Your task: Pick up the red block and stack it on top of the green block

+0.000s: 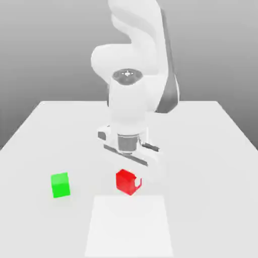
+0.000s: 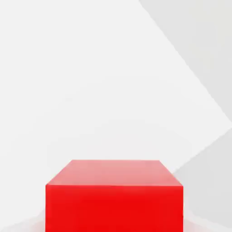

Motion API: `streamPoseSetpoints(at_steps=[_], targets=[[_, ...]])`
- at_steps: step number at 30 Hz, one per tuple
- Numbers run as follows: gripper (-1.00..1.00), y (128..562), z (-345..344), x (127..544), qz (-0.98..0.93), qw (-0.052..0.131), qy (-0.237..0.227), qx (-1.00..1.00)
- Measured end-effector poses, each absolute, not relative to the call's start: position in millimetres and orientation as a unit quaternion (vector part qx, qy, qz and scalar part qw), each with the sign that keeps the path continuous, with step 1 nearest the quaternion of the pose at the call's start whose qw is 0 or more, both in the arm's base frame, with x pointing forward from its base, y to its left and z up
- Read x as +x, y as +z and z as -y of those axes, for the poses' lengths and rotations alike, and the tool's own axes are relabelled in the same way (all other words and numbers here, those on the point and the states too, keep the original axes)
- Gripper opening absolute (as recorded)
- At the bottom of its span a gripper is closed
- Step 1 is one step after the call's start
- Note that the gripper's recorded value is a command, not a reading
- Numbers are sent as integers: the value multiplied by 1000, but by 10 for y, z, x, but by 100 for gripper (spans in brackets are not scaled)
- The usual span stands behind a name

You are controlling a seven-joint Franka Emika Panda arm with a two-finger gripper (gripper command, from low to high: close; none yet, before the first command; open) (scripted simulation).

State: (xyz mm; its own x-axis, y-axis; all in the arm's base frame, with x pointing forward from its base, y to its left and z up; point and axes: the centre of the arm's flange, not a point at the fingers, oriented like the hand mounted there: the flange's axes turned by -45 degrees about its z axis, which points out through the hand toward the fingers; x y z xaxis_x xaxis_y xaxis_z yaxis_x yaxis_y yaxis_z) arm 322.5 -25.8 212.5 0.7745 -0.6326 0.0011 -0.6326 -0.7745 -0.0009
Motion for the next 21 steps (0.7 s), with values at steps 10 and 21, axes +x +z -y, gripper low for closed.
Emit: streamPoseSetpoints(at_steps=[10, 21], targets=[[-100, 2401, 2006, 2709, -448, 1, -1, -894], [100, 1831, 2056, 2677, -449, 1, 0, -893]])
